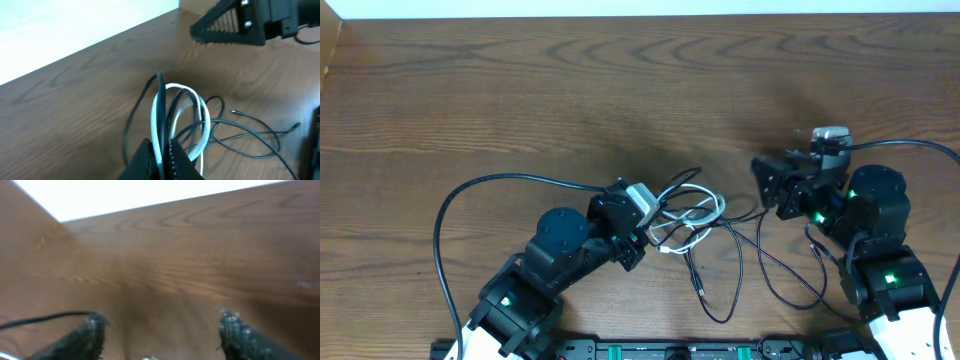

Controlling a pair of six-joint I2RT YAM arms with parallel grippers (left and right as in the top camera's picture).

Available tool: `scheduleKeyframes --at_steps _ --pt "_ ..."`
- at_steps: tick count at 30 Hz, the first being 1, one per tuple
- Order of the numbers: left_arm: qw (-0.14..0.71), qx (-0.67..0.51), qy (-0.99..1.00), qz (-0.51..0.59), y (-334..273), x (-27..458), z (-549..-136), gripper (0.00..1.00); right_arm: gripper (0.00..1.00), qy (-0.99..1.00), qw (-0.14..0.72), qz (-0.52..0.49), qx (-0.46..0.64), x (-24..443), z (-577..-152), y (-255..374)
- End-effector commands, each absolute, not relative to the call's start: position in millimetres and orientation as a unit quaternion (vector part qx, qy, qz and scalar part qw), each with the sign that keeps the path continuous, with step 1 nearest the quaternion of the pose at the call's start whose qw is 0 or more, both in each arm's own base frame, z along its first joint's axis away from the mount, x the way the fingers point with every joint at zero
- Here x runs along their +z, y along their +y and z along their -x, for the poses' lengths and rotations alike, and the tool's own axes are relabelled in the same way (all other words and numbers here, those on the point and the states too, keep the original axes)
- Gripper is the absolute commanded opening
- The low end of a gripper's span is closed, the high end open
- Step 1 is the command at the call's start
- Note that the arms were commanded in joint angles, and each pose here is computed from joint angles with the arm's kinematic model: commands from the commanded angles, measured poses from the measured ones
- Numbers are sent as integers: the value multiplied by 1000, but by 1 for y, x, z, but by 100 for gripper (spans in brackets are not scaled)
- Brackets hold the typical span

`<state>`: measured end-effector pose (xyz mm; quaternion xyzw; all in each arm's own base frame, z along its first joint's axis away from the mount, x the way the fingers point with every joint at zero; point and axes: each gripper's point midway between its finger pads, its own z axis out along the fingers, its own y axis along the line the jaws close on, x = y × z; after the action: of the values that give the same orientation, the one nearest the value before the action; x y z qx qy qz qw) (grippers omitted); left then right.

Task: Untangle cables
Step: 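Bring the right gripper back toward the bundle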

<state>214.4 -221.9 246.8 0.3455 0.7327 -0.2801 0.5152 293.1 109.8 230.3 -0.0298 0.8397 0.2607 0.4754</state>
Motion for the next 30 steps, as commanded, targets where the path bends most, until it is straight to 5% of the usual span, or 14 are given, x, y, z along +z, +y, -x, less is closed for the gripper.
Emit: scheduleKeyframes --at_steps 1,14,22,30 --pt "519 -306 716 -354 -227 259 -207 7 80 833 474 47 282 240 -289 117" --pt "529 -310 709 -348 -228 266 -209 7 79 795 389 158 437 252 -239 172" --pt "556 -243 768 -204 -194 263 -248 7 72 808 330 162 461 238 -218 181" --pt "549 -238 777 -196 -193 257 -253 7 72 776 296 204 519 250 -194 195"
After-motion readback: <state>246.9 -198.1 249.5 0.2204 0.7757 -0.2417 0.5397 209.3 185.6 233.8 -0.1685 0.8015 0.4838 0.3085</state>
